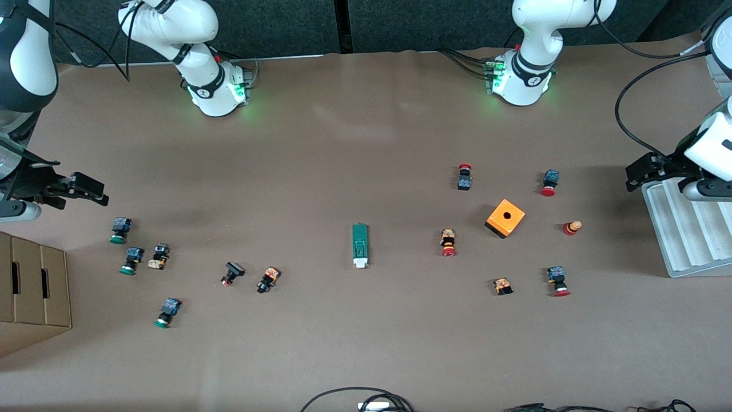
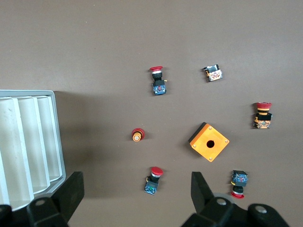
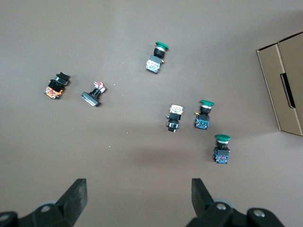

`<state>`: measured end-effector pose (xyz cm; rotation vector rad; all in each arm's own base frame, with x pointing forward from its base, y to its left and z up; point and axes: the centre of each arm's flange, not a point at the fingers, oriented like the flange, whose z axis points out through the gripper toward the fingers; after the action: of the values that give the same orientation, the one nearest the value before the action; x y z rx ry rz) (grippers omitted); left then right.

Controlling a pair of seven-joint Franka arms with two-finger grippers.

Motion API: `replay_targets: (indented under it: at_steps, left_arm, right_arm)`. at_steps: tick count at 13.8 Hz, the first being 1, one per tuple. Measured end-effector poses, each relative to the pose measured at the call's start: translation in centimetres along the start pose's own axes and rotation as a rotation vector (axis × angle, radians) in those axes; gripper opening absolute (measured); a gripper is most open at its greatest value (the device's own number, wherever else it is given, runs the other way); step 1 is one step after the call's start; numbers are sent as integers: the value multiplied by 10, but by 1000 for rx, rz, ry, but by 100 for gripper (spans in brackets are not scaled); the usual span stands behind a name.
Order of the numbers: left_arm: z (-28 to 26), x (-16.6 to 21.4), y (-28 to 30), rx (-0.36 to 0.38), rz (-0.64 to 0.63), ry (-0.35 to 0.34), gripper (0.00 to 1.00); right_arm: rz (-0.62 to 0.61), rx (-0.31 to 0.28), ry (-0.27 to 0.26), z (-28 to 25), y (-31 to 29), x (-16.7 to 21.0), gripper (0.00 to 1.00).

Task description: Close load switch with both arms

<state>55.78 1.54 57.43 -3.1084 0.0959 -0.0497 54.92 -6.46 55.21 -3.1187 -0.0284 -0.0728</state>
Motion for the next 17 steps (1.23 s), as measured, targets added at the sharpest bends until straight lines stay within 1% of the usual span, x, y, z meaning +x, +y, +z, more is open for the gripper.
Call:
replay_targets:
  at_steps: [6,9,11,13,14,17]
  left_arm:
    - [-1,0,0,0,0,1,100]
    - [0,-1,0,0,0,-5,100]
    - [-1,0,0,0,0,-4,100]
    - [-1,0,0,0,0,-3,100]
    - [-1,0,0,0,0,-3,100]
    - [-1,0,0,0,0,-4,100]
  right_arm:
    - [-10,2,-20,12,-5,5,100]
    - [-20,4,-30,4,-8,3,100]
    - [-26,3,-26,-4,-8,4,100]
    - [-63,4,-28,-5,-9,4,98]
    - [-79,5,-30,-4,-9,4,93]
    - [-93,4,-28,-5,-10,4,59]
